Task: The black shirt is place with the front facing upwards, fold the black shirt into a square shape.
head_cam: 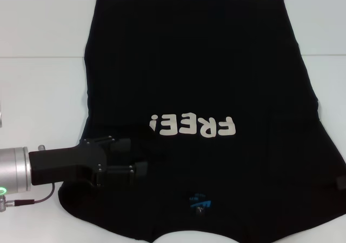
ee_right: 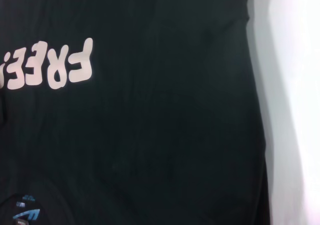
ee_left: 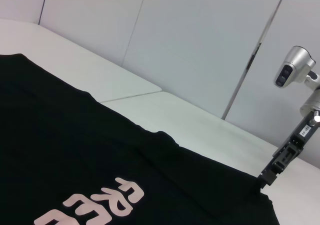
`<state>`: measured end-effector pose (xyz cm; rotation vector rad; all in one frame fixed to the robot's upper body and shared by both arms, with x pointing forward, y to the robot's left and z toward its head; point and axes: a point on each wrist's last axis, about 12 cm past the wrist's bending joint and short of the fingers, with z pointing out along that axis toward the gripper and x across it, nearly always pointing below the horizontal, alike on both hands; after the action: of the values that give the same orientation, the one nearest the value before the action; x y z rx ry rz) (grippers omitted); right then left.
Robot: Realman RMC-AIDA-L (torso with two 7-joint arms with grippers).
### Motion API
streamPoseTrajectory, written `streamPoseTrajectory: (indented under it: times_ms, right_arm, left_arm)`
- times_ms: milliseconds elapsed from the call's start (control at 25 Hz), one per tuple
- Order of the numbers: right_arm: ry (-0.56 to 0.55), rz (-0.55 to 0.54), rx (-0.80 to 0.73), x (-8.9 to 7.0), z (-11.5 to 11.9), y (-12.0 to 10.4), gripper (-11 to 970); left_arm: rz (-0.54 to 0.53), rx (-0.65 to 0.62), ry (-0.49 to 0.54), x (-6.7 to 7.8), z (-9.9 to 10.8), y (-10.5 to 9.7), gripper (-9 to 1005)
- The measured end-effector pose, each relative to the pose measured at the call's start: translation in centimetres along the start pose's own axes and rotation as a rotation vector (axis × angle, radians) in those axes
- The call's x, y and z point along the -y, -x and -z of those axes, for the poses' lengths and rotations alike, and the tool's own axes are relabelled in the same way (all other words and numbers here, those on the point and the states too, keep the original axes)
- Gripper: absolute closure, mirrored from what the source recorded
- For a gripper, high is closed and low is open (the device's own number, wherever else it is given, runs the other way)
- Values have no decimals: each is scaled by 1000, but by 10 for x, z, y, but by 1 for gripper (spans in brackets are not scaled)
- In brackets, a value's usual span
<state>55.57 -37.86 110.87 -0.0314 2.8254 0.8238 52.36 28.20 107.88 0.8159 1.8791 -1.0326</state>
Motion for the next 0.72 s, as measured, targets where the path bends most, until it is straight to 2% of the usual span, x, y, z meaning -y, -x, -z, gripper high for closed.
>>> streamPoseTrajectory:
  times_ms: [720]
  right_arm:
    - [-20,24,-23,-2,-5,0,224]
  left_arm:
    - [3,2,4,0,0,0,122]
